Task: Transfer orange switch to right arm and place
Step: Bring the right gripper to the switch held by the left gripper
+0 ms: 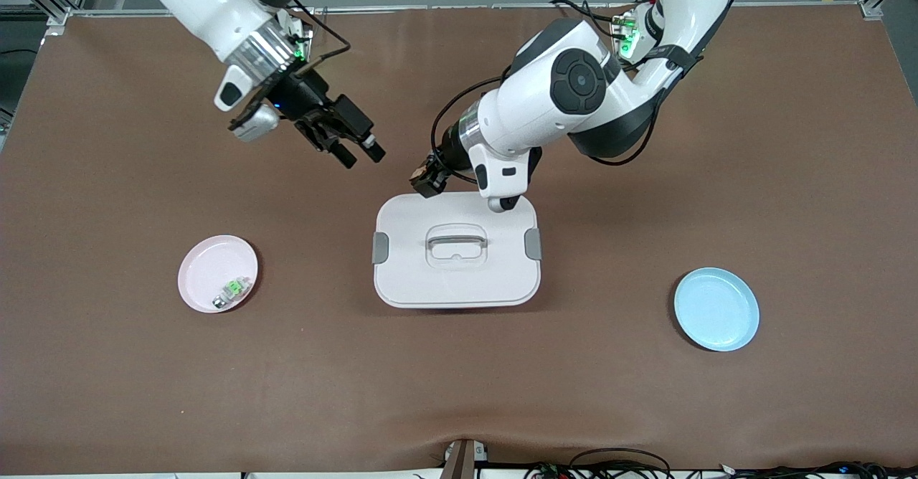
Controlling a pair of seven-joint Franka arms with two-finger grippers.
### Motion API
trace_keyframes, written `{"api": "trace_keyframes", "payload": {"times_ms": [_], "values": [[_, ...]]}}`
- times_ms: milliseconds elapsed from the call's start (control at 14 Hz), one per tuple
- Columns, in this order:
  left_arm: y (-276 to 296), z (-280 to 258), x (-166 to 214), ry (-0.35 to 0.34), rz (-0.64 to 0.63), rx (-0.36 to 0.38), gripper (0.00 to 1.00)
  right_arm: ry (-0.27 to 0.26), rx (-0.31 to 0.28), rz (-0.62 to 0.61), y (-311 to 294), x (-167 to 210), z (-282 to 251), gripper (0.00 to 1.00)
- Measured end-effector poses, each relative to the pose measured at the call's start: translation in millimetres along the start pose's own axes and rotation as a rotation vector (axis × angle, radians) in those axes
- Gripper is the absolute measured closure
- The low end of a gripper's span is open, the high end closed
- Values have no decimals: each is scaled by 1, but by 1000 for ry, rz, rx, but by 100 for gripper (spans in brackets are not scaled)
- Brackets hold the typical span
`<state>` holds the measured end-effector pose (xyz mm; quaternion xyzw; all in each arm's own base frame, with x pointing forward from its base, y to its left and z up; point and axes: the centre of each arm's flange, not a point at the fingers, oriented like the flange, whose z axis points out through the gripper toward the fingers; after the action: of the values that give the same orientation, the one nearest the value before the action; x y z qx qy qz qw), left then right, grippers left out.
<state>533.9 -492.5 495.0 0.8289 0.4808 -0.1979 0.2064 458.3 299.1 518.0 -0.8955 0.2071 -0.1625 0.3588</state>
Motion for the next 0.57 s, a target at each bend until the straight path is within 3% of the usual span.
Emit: {"api": "trace_keyframes", "payload": {"times_ms": [570], "values": [[2, -2, 2, 1, -3, -11, 27, 38, 0, -27, 5, -27, 48, 0]]}}
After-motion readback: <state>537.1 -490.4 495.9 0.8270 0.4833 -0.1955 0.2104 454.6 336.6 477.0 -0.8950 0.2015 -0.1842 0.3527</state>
